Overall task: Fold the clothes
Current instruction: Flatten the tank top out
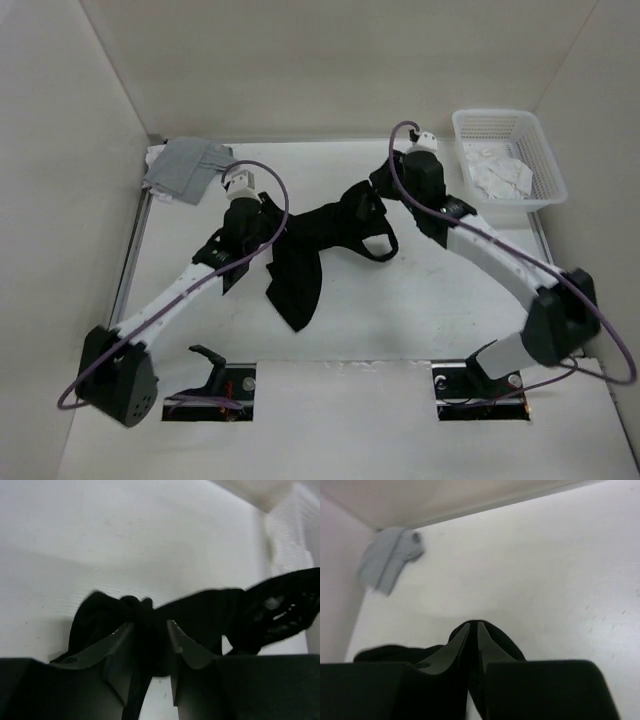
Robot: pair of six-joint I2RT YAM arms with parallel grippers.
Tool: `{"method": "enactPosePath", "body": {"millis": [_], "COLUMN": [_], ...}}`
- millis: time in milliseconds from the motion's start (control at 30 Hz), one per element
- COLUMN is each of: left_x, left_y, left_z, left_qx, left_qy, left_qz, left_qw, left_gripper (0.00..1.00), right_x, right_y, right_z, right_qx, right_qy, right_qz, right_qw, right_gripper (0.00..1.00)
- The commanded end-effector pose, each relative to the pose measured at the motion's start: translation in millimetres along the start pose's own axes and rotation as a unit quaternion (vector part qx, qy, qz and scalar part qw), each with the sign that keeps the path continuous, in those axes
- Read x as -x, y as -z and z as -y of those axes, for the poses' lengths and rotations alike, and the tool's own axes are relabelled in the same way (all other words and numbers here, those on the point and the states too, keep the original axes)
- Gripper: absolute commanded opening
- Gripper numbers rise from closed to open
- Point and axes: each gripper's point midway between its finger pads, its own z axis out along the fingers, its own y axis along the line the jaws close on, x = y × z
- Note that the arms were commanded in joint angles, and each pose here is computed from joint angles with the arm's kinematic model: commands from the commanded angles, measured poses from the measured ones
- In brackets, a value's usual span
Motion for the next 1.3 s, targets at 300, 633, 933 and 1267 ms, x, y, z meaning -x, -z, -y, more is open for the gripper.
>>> {"method": "enactPosePath", "body": {"millis": [300,633,933,1267], "left_x": [-19.7,-91.2,-94.2,-99.2], "left_y": [10.2,22.4,26.1,28.0], "left_z": [-56.0,-147.0,-146.7,-144.4], "left_qx": [0.029,0.137,0.126,0.119], "left_qy": [0.048,0.07,0.066,0.057], "left_qz": [0.029,-0.021,-0.016,-0.02], "left_qw": [0.998,0.988,0.99,0.991], "left_gripper": [0.48,0.41,0.41,0.41], "right_x": [-168.3,-306.1,-345.3,-339.2], "right_y": [26.8,101.9,84.9,81.7], "right_z": [-43.2,-73.9,-63.0,-25.5], "right_qx": [0.089,0.076,-0.004,-0.08], "right_qy": [0.004,0.03,0.101,0.128], "right_qz": [-0.135,-0.265,-0.286,-0.256], "right_qw": [0.987,0.961,0.953,0.955], "right_gripper": [0.09,0.49,0.48,0.04]}}
